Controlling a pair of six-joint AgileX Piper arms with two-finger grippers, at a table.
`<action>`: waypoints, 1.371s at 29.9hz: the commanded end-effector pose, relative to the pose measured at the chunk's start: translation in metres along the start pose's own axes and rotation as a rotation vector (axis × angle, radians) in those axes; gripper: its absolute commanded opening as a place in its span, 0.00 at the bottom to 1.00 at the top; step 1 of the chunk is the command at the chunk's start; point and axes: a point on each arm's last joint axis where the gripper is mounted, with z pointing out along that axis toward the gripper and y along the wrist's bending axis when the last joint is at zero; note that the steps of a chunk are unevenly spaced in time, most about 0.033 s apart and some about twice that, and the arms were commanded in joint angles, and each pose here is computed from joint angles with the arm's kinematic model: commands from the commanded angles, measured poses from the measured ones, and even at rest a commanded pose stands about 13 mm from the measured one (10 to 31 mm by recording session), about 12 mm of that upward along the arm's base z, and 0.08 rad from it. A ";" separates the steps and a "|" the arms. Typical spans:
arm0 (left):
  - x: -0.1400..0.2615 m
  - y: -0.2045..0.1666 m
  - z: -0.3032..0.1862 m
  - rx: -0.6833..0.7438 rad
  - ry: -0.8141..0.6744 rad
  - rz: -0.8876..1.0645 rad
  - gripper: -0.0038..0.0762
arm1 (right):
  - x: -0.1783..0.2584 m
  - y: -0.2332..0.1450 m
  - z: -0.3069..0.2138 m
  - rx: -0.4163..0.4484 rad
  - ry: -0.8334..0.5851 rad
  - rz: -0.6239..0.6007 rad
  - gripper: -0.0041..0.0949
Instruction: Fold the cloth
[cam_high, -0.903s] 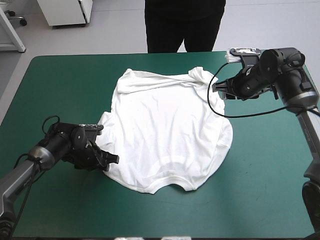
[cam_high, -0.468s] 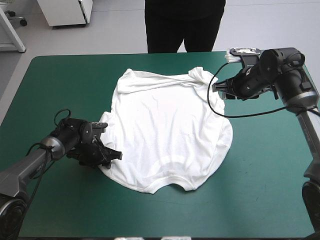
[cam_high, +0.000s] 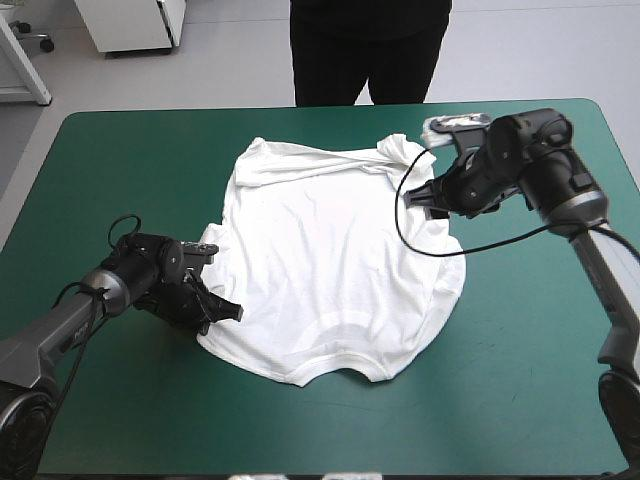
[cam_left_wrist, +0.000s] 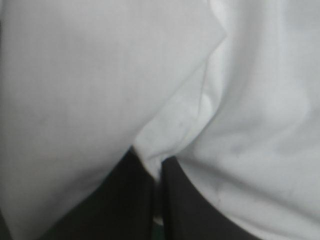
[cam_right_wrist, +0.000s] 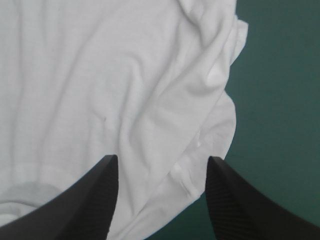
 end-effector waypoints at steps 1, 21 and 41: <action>-0.001 -0.007 0.013 0.057 0.002 -0.033 0.04 | 0.012 0.012 -0.010 0.102 -0.021 -0.048 0.57; -0.001 -0.008 0.013 0.075 0.004 -0.018 0.04 | 0.083 0.002 0.088 0.139 0.214 0.086 0.57; 0.000 -0.009 0.013 0.081 0.011 -0.016 0.04 | 0.101 0.006 0.152 0.080 0.364 0.160 0.35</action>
